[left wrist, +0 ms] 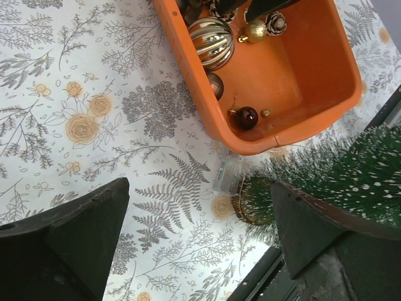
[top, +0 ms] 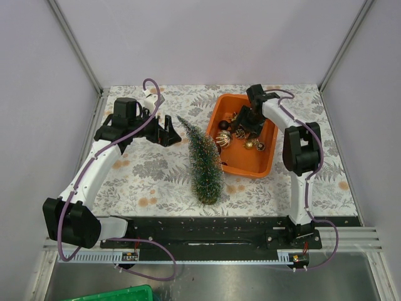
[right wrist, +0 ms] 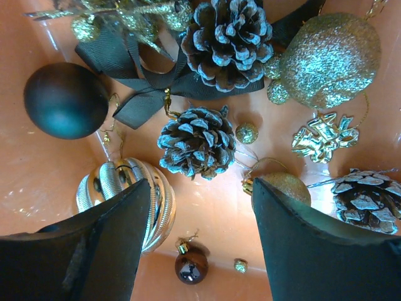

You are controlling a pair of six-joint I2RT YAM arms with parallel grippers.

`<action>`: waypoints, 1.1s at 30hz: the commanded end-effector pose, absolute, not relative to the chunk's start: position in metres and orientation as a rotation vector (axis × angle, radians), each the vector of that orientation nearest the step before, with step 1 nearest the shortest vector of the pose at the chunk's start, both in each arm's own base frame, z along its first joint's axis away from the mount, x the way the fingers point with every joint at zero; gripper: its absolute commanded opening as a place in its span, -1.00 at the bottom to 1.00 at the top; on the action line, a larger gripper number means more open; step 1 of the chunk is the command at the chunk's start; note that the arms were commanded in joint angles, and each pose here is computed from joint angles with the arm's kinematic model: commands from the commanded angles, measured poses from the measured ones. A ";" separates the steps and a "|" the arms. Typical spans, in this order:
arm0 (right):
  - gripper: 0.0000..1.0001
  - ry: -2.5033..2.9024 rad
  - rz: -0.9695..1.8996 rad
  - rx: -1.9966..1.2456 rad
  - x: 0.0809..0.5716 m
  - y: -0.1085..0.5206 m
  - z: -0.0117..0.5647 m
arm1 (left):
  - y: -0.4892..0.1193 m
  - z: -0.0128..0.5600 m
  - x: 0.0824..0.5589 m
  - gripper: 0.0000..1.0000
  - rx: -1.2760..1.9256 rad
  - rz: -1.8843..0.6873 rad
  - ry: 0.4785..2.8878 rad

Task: Decorate the small christmas tree

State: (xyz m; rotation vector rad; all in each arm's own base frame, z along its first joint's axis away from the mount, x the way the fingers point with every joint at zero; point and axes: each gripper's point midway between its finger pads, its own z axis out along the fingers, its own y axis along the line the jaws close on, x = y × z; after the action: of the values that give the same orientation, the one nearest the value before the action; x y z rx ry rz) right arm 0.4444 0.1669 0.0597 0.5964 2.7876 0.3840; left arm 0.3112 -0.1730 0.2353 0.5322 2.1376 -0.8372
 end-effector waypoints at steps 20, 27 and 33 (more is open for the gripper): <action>0.48 2.780 0.358 0.560 0.450 0.171 0.079 | -0.165 0.265 0.323 0.98 0.566 -0.743 2.010; 0.56 2.811 0.354 0.596 0.459 0.176 0.062 | -0.167 0.268 0.322 0.98 0.542 -0.770 2.014; 0.42 2.863 0.335 0.604 0.459 0.176 0.051 | -0.167 0.267 0.325 0.98 0.548 -0.761 2.016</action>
State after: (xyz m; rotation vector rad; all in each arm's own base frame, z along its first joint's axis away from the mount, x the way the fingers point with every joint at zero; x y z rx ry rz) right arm 0.4637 0.1737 0.0537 0.5927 2.8229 0.3649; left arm 0.3172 -0.1662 0.2401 0.5352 2.1072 -0.7775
